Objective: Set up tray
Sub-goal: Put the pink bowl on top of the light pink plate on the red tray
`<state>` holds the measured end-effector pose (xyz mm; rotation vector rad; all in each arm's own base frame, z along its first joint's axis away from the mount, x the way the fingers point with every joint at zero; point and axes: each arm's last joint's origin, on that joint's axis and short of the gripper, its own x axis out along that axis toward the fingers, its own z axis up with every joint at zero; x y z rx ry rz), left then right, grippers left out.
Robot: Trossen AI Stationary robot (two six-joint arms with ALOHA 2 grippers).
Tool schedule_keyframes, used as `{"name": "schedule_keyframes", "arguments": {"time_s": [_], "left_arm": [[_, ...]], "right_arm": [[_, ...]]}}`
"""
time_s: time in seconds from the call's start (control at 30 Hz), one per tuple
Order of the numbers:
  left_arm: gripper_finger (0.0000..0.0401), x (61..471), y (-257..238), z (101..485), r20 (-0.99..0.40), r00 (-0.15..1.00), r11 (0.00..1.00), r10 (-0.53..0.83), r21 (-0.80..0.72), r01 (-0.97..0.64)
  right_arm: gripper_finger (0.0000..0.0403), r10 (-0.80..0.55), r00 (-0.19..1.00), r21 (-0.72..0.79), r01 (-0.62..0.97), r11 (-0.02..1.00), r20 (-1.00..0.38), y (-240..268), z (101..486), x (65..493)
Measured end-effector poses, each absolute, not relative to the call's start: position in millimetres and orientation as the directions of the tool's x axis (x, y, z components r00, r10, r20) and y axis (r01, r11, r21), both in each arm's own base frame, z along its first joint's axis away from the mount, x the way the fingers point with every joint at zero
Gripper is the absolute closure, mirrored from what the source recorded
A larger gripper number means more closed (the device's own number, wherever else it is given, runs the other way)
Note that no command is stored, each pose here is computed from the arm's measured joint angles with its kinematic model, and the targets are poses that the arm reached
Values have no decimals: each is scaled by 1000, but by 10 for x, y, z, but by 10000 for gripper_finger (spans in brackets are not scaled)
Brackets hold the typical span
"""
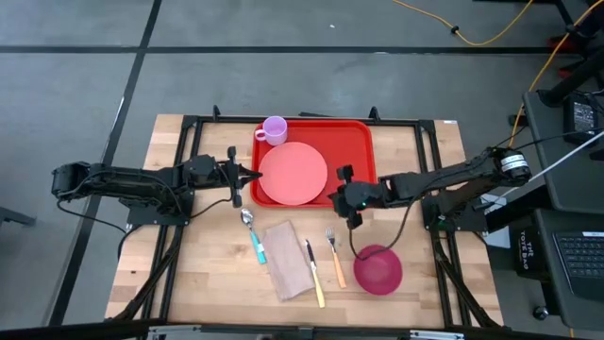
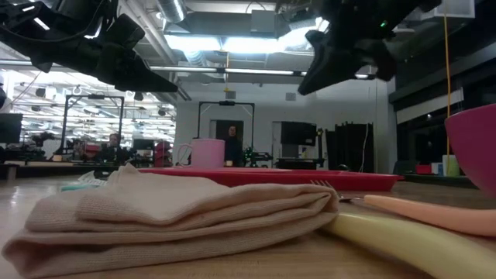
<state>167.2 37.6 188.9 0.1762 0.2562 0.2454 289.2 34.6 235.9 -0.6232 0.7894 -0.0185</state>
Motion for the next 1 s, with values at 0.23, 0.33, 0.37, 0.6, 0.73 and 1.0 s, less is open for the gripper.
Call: {"name": "schedule_keyframes", "arguments": {"time_s": [0.23, 0.33, 0.37, 0.6, 0.73, 1.0], "left_arm": [[394, 1672, 376, 1892, -225, 939, 955, 261, 202, -217], [397, 1673, 377, 1895, -222, 939, 955, 262, 203, -218], [397, 1673, 376, 1896, -222, 939, 955, 261, 203, -218], [395, 1673, 376, 1896, -221, 940, 955, 261, 203, -218], [397, 1673, 376, 1897, -220, 940, 955, 262, 203, -218], [395, 1673, 377, 1896, -221, 939, 955, 262, 203, -218]], "right_arm": [[396, -211, 737, -507, -203, 838, -642, 453, 2473, 2788], [387, -246, 703, -490, -167, 855, -667, 448, 2457, 2733], [386, -269, 681, -494, -156, 855, -681, 437, 2444, 2706], [396, -329, 572, -464, -105, 880, -752, 443, 2441, 2480], [393, -319, 586, -442, -76, 894, -745, 543, 2525, 2345], [398, -330, 595, -414, -6, 910, -733, 808, 2542, 2159]]}}
